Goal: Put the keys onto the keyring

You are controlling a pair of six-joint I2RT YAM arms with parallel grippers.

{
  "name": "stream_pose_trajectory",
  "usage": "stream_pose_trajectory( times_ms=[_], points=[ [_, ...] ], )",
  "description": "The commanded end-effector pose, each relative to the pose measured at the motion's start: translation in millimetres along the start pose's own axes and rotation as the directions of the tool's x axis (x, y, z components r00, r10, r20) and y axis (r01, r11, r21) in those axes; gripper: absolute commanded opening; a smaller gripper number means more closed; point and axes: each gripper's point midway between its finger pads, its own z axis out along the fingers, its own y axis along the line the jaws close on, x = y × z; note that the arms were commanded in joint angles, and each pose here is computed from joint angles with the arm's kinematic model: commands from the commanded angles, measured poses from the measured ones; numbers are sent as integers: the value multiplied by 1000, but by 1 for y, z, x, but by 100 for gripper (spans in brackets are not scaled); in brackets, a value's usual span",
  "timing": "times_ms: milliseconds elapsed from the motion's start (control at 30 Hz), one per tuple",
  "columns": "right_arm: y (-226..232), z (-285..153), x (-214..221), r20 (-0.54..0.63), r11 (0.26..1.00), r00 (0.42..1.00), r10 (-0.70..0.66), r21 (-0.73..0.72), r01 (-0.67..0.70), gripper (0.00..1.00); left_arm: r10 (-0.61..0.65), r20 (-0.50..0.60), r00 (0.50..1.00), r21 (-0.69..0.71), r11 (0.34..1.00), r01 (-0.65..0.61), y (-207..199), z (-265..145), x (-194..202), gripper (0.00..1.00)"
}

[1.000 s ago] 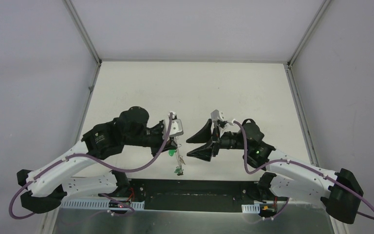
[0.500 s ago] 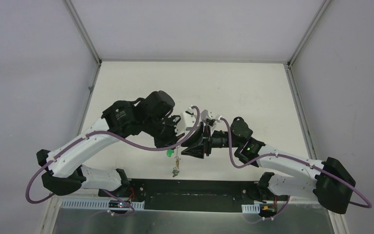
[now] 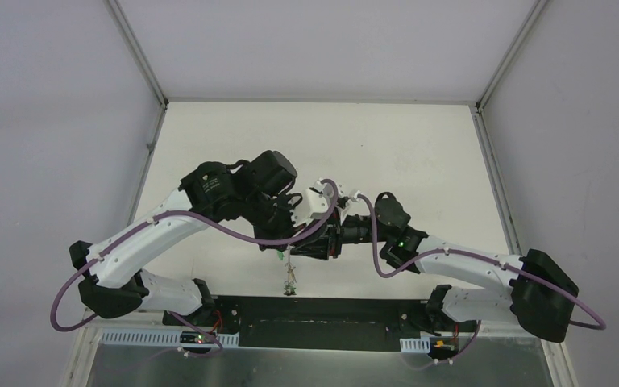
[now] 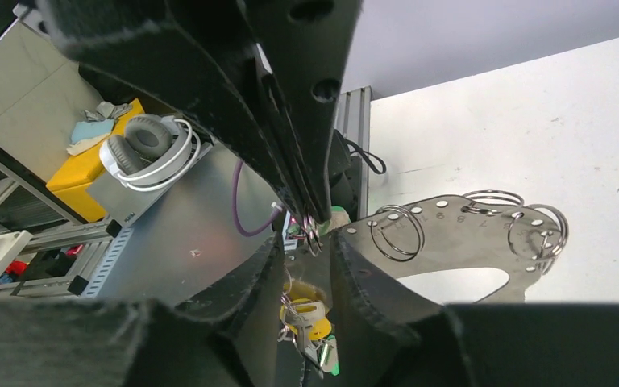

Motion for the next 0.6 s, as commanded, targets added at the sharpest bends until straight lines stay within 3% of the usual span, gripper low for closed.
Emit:
stream_pose_trajectory(
  times_ms=[0,233,367,567],
  points=[
    [16,10,-30,72,995,995,-67,-66,72,26,18,49,999,15,1000,-19,-5,-7,-13,0],
    [19,13,-28,63,993,995,-73,-90,79,0,14,49,999,16,1000,-14,-5,-5,-13,0],
    [19,11,-26,67,993,994,-84,-80,89,0,25,69,997,5,1000,-25,-4,-7,-14,0],
    [17,4,-29,90,992,989,-114,-38,117,0,42,156,987,-80,996,-30,5,-19,-19,24]
  ],
)
